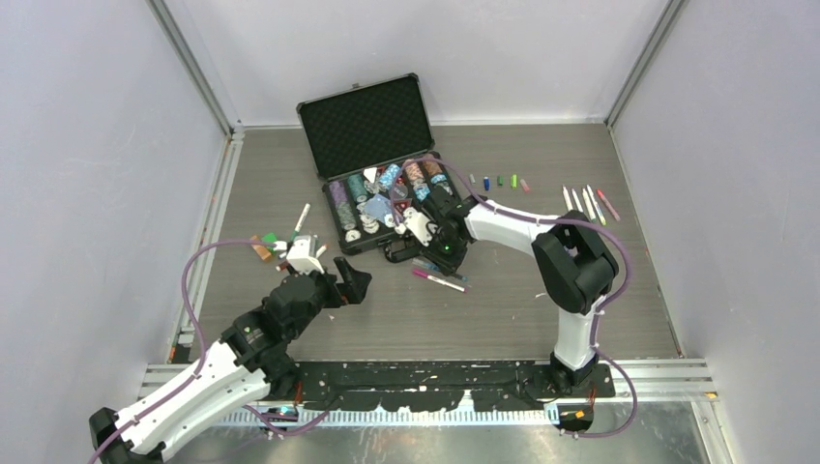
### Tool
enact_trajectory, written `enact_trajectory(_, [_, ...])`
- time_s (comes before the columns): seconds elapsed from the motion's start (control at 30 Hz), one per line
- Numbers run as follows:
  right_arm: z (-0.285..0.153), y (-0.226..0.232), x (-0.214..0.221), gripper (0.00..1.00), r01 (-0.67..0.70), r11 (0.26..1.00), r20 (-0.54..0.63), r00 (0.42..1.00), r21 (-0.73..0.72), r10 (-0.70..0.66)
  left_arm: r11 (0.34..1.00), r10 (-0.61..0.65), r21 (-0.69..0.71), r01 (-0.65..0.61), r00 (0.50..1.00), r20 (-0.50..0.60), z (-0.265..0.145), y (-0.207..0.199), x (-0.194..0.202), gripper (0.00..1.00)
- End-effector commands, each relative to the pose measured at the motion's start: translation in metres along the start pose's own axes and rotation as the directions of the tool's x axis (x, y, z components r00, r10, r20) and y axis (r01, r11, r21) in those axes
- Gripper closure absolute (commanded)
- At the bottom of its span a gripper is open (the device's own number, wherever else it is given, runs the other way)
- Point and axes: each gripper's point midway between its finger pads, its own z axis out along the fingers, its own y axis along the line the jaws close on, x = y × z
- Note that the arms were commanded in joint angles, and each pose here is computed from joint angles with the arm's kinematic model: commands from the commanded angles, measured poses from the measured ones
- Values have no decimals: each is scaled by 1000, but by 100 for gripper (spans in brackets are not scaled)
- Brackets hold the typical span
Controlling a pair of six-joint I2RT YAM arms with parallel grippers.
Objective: Open the pen caps
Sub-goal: Pick up the pen from the center of the board.
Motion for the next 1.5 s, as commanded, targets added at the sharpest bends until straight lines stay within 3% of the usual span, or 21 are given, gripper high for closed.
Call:
enact_trajectory(0.0, [3, -9, -14, 70, 14, 999, 16, 1000, 51, -14, 1000, -21, -7, 21, 999, 30, 0, 1, -6, 2])
enact_trajectory(0.2, [10, -9, -10, 72, 22, 997, -8, 1000, 72, -22, 996, -86, 36, 85, 996, 13, 5, -7, 2, 2])
enact_trajectory(0.43, [10, -2, 3, 99, 40, 998, -28, 999, 53, -39, 948, -285, 142, 285, 958, -22, 16, -29, 15, 3])
enact_trajectory(0.6, [-25, 6, -8, 100, 82, 995, 69, 994, 49, -85, 861, -451, 239, 450, 891, -53, 23, -47, 18, 4])
enact_trajectory(0.8, [-61, 20, -9, 100, 103, 995, 169, 980, 3, -102, 814, -509, 297, 500, 859, -50, 28, -61, 7, 4])
enact_trajectory(1.0, [-90, 60, -15, 100, 131, 968, 332, 942, -215, -54, 753, -572, 356, 553, 818, -61, 34, -83, -10, 5])
enact_trajectory(1.17, [-110, 86, -26, 100, 136, 915, 417, 908, -381, 38, 691, -615, 419, 590, 784, -91, 45, -110, -25, 14])
enact_trajectory(1.47, [-106, 90, -29, 100, 125, 895, 415, 907, -427, 71, 646, -613, 482, 592, 779, -134, 73, -142, -29, 38])
